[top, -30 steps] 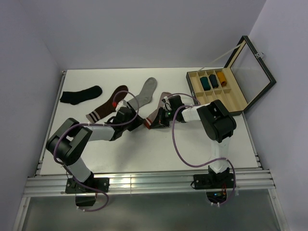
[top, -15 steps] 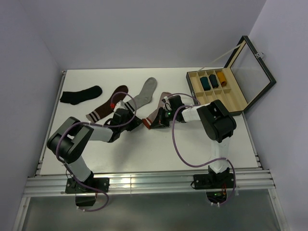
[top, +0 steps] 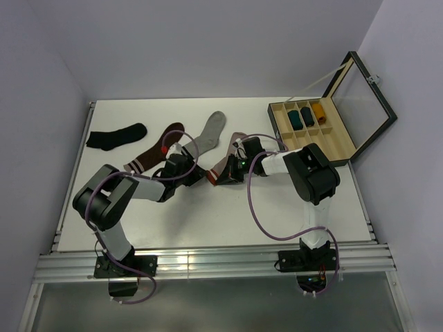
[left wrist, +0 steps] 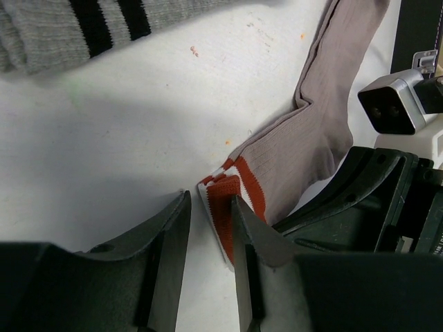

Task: Roll the socks
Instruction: Roll the sock at the center of the board.

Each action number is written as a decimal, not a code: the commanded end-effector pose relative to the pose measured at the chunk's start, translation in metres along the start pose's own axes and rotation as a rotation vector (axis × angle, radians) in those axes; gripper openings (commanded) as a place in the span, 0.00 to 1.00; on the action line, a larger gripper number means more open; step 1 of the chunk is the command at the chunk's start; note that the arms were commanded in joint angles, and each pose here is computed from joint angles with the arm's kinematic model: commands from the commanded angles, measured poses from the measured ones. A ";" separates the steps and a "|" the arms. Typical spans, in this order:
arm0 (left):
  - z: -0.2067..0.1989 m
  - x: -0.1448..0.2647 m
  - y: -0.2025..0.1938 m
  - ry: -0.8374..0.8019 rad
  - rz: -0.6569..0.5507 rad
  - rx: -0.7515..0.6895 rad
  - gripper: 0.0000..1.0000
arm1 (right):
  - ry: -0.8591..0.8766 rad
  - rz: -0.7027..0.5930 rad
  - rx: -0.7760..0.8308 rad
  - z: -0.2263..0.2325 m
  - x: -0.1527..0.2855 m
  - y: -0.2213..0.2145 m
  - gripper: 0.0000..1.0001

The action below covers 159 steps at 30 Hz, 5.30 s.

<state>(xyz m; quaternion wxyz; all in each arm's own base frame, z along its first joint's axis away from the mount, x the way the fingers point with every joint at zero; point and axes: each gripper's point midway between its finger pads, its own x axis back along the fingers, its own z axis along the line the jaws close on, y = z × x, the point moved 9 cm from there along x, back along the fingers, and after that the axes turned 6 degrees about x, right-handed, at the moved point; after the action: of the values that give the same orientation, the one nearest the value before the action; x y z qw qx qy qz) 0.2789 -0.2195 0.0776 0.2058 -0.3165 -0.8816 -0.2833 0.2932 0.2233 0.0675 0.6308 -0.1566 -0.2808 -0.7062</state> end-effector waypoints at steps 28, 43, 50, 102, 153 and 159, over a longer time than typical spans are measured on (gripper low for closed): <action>0.006 -0.019 -0.016 0.355 0.036 -0.085 0.32 | -0.266 -0.081 0.096 -0.007 0.019 -0.003 0.24; -0.009 -0.022 -0.017 0.394 0.035 -0.147 0.31 | -0.385 -0.367 0.692 0.056 0.026 -0.018 0.31; -0.011 -0.023 -0.016 0.384 0.041 -0.149 0.32 | -0.357 -0.408 0.773 0.051 0.014 -0.024 0.36; -0.021 -0.023 -0.010 0.430 0.026 -0.135 0.33 | -0.534 -0.077 0.624 0.024 -0.019 -0.040 0.01; -0.028 0.005 -0.037 0.224 0.109 0.033 0.45 | 0.025 -0.041 -0.266 -0.026 0.010 -0.039 0.00; -0.025 0.003 -0.039 0.253 0.128 0.021 0.36 | 0.016 -0.048 -0.262 -0.026 0.011 -0.038 0.00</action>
<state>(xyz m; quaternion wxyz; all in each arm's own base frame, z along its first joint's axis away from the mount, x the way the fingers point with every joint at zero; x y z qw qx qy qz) 0.2576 -0.2572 0.0913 0.3124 -0.3229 -0.8445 -0.2915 0.2614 0.2083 0.0616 0.6050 -0.1834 -0.1764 -0.7545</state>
